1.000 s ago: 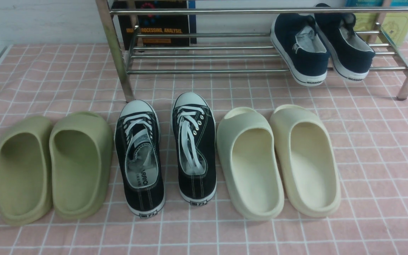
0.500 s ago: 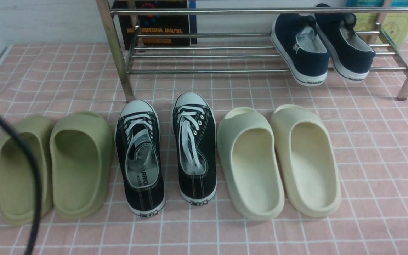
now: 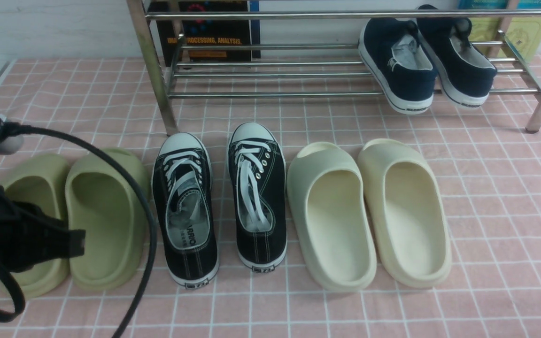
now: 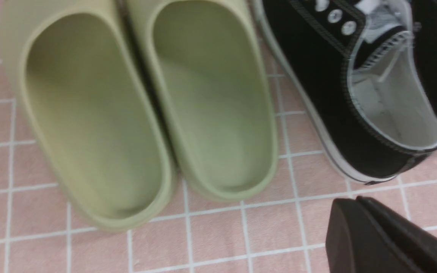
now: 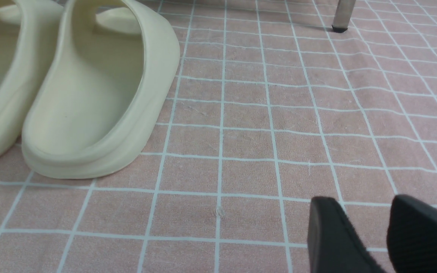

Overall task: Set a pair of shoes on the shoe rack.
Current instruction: Use the left arm to grab the shoe closest to it

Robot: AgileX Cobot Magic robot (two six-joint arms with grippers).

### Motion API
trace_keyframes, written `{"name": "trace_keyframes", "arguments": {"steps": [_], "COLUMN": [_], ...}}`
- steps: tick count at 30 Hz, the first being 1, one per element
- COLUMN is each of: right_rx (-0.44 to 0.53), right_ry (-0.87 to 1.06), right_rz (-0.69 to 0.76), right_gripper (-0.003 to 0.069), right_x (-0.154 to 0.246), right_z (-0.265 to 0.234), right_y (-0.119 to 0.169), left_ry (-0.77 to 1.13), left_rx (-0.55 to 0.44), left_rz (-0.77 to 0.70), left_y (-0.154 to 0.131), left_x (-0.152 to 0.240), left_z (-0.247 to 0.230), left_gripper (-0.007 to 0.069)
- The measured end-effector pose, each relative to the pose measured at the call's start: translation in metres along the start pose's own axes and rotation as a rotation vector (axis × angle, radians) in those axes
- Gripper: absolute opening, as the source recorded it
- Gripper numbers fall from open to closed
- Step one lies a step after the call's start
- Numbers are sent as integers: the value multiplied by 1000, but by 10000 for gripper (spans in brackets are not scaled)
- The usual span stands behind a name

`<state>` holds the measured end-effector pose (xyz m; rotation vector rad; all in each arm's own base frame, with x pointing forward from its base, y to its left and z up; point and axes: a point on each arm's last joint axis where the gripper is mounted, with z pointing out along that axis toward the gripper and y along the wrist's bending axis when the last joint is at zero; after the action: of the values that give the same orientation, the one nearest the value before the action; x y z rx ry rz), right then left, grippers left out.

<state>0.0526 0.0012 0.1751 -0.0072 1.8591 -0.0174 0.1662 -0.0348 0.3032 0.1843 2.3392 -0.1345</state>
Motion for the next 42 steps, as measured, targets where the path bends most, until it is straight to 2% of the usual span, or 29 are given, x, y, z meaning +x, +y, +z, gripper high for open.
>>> {"name": "trace_keyframes", "arguments": {"steps": [4,6,7,9,11,15,23,28,35,39,41,42], "right_rx": [0,0,0,0,0,1,1,1,1,1,1,1], "right_ry": [0,0,-1,-1,-1,0,0,0,0,0,0,0], "right_rz": [0,13,35,78,113,130,130,130,130,130,130,130], "right_gripper": [220,173,109,27,-15,-19,-18,-15,-15,-14,-13,-11], "right_x": [0,0,0,0,0,0,0,0,0,0,0,0], "right_z": [0,0,0,0,0,0,0,0,0,0,0,0], "right_y": [0,0,0,0,0,0,0,0,0,0,0,0], "left_ry": [-18,-19,-19,-20,-20,-20,34,140,286,340,366,383], "left_rx": [12,12,12,17,22,35,157,217,204,195,192,189], "left_rz": [12,13,12,6,0,-17,-152,-134,-79,-78,-79,-80], "left_y": [-3,-3,-3,-3,-4,-5,-17,-24,-25,-25,-25,-25], "left_x": [-2,-2,-2,-2,-2,-2,-5,-23,-43,-45,-43,-41], "left_z": [0,0,0,0,0,0,15,46,89,112,122,130], "left_gripper": [5,7,9,11,13,16,22,34,54,109,164,237]}}
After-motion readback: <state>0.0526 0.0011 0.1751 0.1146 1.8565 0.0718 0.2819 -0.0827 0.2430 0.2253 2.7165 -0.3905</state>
